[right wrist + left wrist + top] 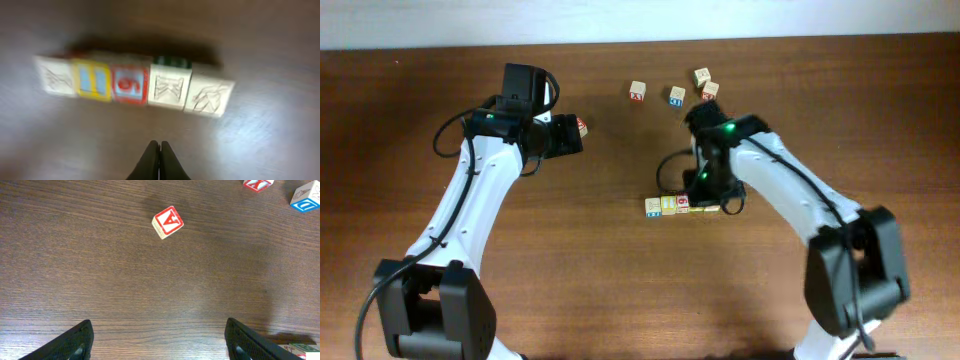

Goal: Rotate 5 blocks

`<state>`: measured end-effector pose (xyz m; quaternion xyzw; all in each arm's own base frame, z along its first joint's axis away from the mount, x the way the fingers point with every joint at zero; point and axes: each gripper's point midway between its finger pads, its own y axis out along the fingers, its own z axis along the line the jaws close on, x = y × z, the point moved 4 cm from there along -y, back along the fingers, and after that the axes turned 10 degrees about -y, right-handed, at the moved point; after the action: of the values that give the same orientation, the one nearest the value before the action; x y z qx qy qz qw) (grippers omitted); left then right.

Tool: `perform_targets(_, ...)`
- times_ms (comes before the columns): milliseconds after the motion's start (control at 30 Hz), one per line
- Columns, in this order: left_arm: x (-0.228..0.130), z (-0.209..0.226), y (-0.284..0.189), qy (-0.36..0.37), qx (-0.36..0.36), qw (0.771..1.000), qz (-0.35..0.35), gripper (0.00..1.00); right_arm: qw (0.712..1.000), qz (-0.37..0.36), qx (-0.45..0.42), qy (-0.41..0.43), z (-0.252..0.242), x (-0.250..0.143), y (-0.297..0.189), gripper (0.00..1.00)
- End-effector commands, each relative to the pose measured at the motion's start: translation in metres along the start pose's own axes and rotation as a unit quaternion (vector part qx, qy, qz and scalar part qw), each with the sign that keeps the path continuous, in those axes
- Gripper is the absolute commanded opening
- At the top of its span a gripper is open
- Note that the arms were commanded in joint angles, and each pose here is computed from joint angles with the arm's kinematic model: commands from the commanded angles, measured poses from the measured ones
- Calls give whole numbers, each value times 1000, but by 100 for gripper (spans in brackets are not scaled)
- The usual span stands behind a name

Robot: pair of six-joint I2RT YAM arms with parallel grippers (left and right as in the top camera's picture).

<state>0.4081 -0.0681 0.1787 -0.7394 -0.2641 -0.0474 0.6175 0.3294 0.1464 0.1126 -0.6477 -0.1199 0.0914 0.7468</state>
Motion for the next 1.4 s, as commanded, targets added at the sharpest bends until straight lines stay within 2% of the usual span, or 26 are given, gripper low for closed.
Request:
perform_targets(0,-2,-6,4,13,-6,1000,7,82,998,-61,-2,-8,-15,24,-9,4)
perform_targets(100,-9,-11,14,21,-3,1000,21,82,996,-89,0,-9,-13,43,8,4)
perform_targets(300,-11,-11,22,22,0,999,27,81,998,-57,-1,-5,-17,44,41,4)
perform_targets(567,-10,-11,22,22,-1,999,26,81,999,-32,8,-3,-17,38,59,4)
perform_targets(1033,-10,-11,22,22,-1,999,25,82,1000,-16,10,-1,-17,31,59,4)
perform_targets(1100,-9,-12,22,22,-2,999,24,81,999,-41,11,5,-21,44,43,5)
perform_targets(1167,-12,-12,22,22,-3,999,31,78,997,-74,14,30,-41,56,0,4)
perform_targets(1200,-21,-13,21,20,-13,998,57,72,995,-84,50,23,-50,55,-18,5)
perform_targets(1233,-27,-15,20,19,-26,997,75,57,993,-84,79,19,-58,50,-24,5)
perform_targets(1267,-36,-21,21,16,-53,994,98,33,992,-75,103,23,-72,41,-26,5)
perform_targets(1333,-55,-25,28,8,-67,989,130,0,990,-57,126,34,-94,22,-18,5)
perform_targets(1367,-70,-29,35,5,-63,988,143,0,989,-49,133,39,-96,17,-13,5)
